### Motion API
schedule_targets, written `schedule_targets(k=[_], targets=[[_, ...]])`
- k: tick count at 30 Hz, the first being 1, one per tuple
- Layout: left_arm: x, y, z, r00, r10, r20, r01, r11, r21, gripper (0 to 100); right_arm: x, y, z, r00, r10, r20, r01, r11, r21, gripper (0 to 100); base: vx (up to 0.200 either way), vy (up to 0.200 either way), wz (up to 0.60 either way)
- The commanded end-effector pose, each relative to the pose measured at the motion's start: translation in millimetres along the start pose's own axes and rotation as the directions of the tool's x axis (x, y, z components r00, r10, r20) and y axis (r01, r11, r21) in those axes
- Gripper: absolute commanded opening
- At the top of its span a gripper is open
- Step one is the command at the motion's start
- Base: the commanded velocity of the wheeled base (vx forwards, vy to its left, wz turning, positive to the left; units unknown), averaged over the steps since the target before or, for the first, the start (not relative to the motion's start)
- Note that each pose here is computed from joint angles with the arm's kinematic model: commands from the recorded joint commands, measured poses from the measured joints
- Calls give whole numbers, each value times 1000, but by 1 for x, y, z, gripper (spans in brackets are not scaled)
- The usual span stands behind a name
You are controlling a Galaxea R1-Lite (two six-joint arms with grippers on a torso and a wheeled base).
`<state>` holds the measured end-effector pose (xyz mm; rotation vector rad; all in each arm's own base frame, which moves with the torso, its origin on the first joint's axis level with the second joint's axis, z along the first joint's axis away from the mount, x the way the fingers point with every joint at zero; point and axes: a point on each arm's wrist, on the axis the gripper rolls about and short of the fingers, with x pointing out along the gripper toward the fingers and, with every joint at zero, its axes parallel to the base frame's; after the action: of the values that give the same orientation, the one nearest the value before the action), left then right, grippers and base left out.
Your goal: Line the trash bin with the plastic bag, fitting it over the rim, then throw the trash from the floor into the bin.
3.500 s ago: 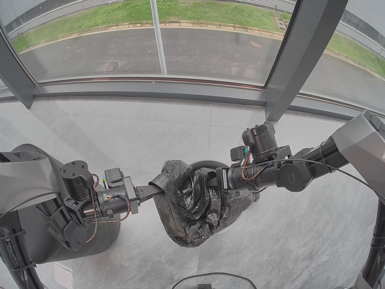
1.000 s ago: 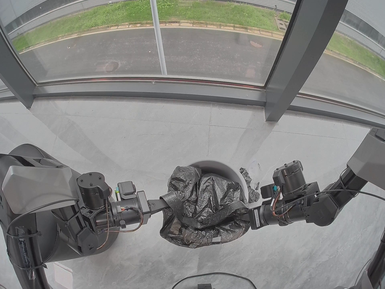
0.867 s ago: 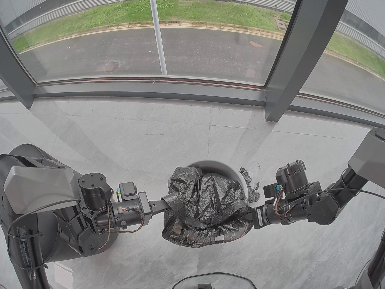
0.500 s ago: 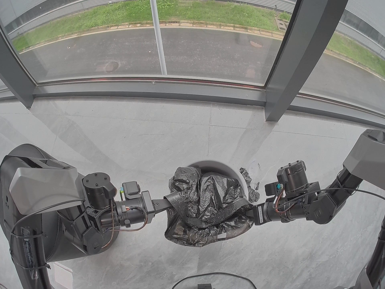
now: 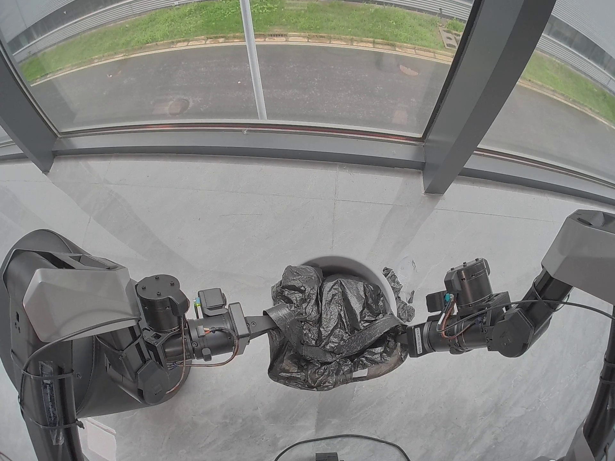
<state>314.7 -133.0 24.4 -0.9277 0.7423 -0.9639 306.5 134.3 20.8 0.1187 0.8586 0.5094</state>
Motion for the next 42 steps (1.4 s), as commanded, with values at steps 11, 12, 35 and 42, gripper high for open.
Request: schedule_targets(k=[11,12,35,42], targets=[[0,2,-1,1000,4,-3,-4,1000,-6,0,4,-1,1,999,-20,45,20,1000,1,100,0,0,0],[0,2,-1,1000,4,-3,-4,1000,-6,0,1,-1,0,999,-22,44,22,1000,3,100,0,0,0],[6,-5,4,997,24,78,-20,998,-51,0,-10,94,26,968,128,217,-66,960,-271,100,0,0,0],[7,-9,3,997,19,76,-15,999,-50,0,38,118,7,980,38,196,35,935,-353,100,0,0,0]])
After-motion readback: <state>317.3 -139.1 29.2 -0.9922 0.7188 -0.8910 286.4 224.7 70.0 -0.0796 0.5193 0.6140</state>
